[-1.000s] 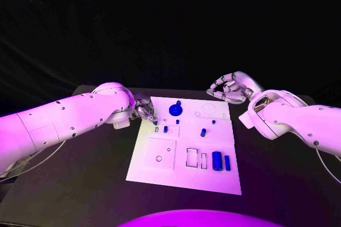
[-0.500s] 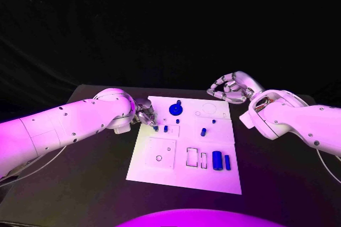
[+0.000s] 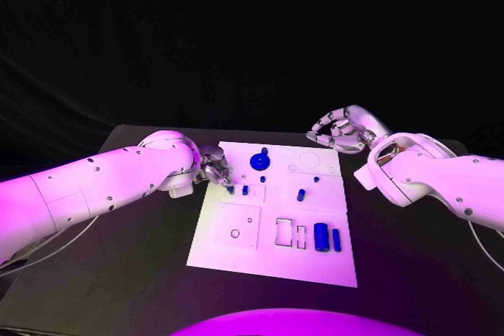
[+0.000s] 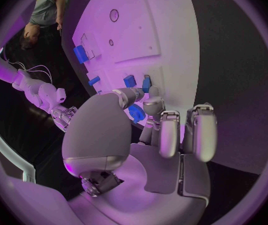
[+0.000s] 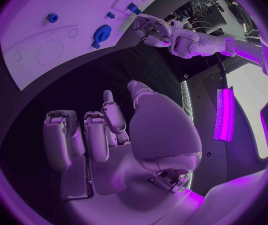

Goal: Assemble the parts on the task board

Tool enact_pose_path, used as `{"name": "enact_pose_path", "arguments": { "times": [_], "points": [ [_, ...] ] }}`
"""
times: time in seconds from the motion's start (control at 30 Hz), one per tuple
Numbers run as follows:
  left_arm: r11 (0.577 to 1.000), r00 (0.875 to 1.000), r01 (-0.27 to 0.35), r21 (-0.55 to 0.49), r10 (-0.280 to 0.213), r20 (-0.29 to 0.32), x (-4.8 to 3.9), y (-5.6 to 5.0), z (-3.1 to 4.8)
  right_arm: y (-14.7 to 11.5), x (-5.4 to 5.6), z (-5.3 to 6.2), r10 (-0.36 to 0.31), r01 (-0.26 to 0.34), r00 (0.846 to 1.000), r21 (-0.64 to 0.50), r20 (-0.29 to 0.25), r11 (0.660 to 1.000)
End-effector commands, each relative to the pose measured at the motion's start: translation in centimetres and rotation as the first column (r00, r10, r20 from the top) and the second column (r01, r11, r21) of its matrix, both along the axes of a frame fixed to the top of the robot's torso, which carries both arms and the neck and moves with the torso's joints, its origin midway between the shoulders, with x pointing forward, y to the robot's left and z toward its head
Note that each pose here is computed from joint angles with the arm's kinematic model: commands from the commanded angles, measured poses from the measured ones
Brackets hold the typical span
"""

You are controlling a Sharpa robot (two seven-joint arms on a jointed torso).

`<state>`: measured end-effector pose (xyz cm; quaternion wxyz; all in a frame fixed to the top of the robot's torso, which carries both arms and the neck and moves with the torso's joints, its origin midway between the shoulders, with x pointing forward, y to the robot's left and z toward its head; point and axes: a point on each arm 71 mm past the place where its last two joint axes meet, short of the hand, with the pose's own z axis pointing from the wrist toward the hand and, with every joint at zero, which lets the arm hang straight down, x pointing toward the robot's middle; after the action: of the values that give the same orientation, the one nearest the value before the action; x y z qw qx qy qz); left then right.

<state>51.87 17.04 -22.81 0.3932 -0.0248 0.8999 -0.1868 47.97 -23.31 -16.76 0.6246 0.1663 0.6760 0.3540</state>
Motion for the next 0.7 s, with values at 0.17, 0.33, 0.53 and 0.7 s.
{"name": "enact_pose_path", "arguments": {
  "times": [0.17,0.33,0.53,0.7],
  "points": [
    [1.000,1.000,0.012,0.004,-0.012,-0.007,-0.27,-0.31,-0.18,0.09,-0.06,0.03,0.011,-0.011,1.000,-0.006,0.010,1.000],
    [1.000,1.000,0.016,0.004,-0.016,-0.010,-0.35,-0.44,-0.19,0.08,-0.07,0.03,0.011,-0.011,1.000,-0.006,0.009,1.000],
    [1.000,1.000,0.012,0.005,-0.012,-0.008,-0.35,-0.46,-0.19,0.07,-0.07,0.03,0.011,-0.011,1.000,-0.006,0.010,1.000],
    [1.000,1.000,0.008,0.008,-0.008,-0.009,-0.34,-0.42,-0.21,0.06,-0.08,0.03,0.011,-0.011,1.000,-0.006,0.009,1.000]
  ]
}}
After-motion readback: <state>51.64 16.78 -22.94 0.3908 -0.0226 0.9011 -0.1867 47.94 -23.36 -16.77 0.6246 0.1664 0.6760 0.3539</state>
